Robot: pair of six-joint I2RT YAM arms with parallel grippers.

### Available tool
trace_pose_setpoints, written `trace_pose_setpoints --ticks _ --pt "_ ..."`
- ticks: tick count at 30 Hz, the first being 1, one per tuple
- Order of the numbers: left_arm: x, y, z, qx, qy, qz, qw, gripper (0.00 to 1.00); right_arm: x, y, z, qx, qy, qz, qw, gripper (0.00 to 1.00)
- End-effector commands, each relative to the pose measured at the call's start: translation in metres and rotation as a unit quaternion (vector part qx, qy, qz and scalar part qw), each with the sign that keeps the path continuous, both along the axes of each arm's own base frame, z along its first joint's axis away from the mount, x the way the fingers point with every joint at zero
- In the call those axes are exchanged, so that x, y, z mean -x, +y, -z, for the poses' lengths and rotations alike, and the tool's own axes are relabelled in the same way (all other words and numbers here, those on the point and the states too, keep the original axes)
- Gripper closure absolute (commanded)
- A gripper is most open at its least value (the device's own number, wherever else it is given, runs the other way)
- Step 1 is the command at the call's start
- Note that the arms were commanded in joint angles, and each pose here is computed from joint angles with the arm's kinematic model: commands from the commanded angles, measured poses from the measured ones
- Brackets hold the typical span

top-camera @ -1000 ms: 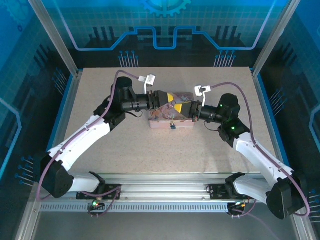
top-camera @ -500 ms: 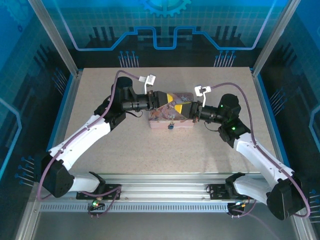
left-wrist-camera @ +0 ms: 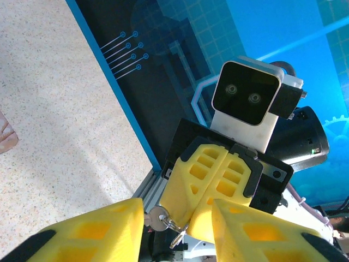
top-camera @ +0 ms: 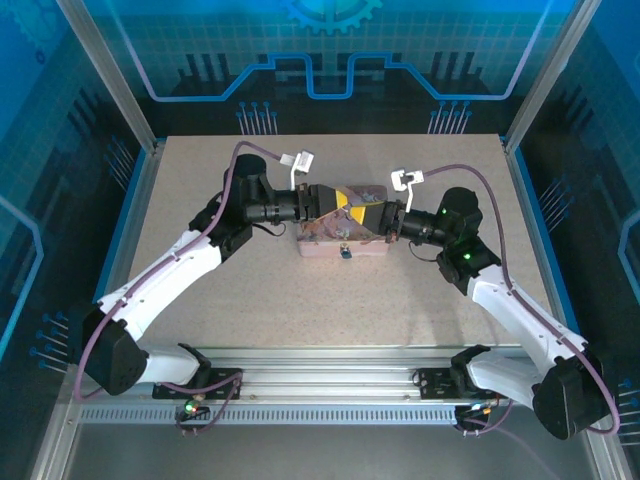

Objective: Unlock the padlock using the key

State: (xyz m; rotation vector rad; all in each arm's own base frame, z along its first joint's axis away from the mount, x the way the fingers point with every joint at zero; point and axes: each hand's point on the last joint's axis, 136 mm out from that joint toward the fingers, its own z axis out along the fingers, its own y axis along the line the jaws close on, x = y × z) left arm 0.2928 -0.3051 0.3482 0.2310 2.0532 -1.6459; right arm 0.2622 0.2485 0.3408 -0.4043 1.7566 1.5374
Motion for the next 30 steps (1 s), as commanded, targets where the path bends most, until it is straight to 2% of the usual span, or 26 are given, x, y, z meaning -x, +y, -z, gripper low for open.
trace_pose_setpoints --ticks 1,5,8,13,18,21,22,23,25,27,30 --pt "0.008 -0.003 0.003 -0.001 -0.004 0.019 1.000 0.68 -0.006 -0.003 -0.009 -0.008 -0.008 0.008 1.000 1.00" --pt "0.011 -0.005 0.003 -0.001 -0.005 0.026 1.000 0.74 -0.006 -0.003 -0.009 -0.008 -0.007 0.009 1.000 1.00" --pt "0.012 -0.005 0.003 -0.001 -0.006 0.028 1.000 0.85 -0.007 -0.004 -0.009 -0.008 -0.005 0.011 1.000 1.00" --pt "0.013 -0.004 0.003 -0.003 -0.007 0.027 1.000 0.86 -0.011 -0.008 -0.007 -0.014 0.002 0.022 1.000 1.00" --pt "0.013 -0.004 0.003 -0.003 -0.009 0.026 1.000 1.00 -0.013 -0.009 -0.005 -0.014 0.006 0.025 1.000 1.00" --pt "0.013 -0.003 0.000 -0.003 -0.014 0.025 1.000 1.00 -0.013 -0.009 -0.003 -0.012 0.010 0.026 1.000 1.00" --pt "0.013 -0.003 0.001 -0.004 -0.012 0.022 1.000 1.00 -0.014 -0.010 -0.002 -0.011 0.012 0.028 0.999 0.98" --pt "0.012 -0.003 0.001 -0.004 -0.013 0.021 1.000 1.00 -0.013 -0.010 -0.002 -0.011 0.013 0.029 0.999 0.92" --pt "0.011 -0.002 0.001 -0.003 -0.011 0.013 1.000 1.00 -0.014 -0.011 -0.003 -0.013 0.013 0.036 0.999 0.68" --pt "0.008 -0.002 0.002 0.001 -0.010 0.004 1.000 1.00 -0.014 -0.014 -0.005 -0.017 0.012 0.046 0.999 0.57" --pt "0.006 -0.001 0.001 0.007 -0.009 -0.002 1.000 1.00 -0.014 -0.014 -0.007 -0.026 0.011 0.049 0.998 0.54"
